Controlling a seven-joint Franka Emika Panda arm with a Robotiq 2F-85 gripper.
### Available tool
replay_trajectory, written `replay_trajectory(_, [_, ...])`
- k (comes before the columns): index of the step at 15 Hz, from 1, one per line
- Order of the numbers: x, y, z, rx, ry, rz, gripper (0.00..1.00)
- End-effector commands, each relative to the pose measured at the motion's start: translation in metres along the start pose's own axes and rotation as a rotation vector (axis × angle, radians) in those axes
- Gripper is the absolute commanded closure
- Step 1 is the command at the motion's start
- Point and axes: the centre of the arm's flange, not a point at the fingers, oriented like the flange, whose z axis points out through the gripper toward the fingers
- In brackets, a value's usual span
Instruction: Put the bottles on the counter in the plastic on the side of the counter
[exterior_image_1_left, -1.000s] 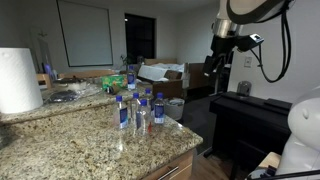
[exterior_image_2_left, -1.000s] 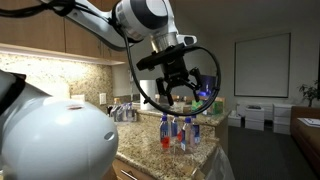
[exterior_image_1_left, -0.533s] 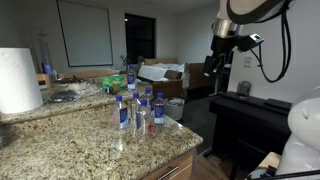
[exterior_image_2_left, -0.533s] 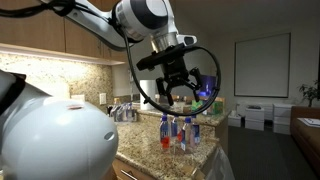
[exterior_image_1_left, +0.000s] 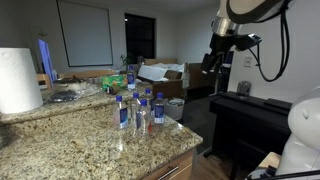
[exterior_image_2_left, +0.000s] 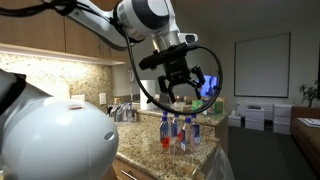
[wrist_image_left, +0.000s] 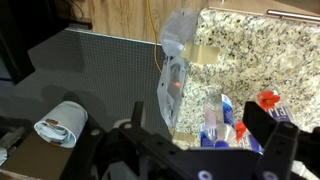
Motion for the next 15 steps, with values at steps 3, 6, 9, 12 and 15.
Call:
replay_trajectory(3, [0.050,-0.008,0.021,0.068,0.127,0.027,0.00])
replay_trajectory(6, [0.084,-0.031,0.024,0.141,0.192,0.010,0.00])
replay_trajectory(9, [0.123,-0.057,0.026,0.216,0.198,-0.048,0.00])
replay_trajectory(12, [0.108,-0.066,0.021,0.212,0.185,-0.051,0.00])
replay_trajectory(15, [0.129,-0.075,0.026,0.232,0.166,-0.065,0.00])
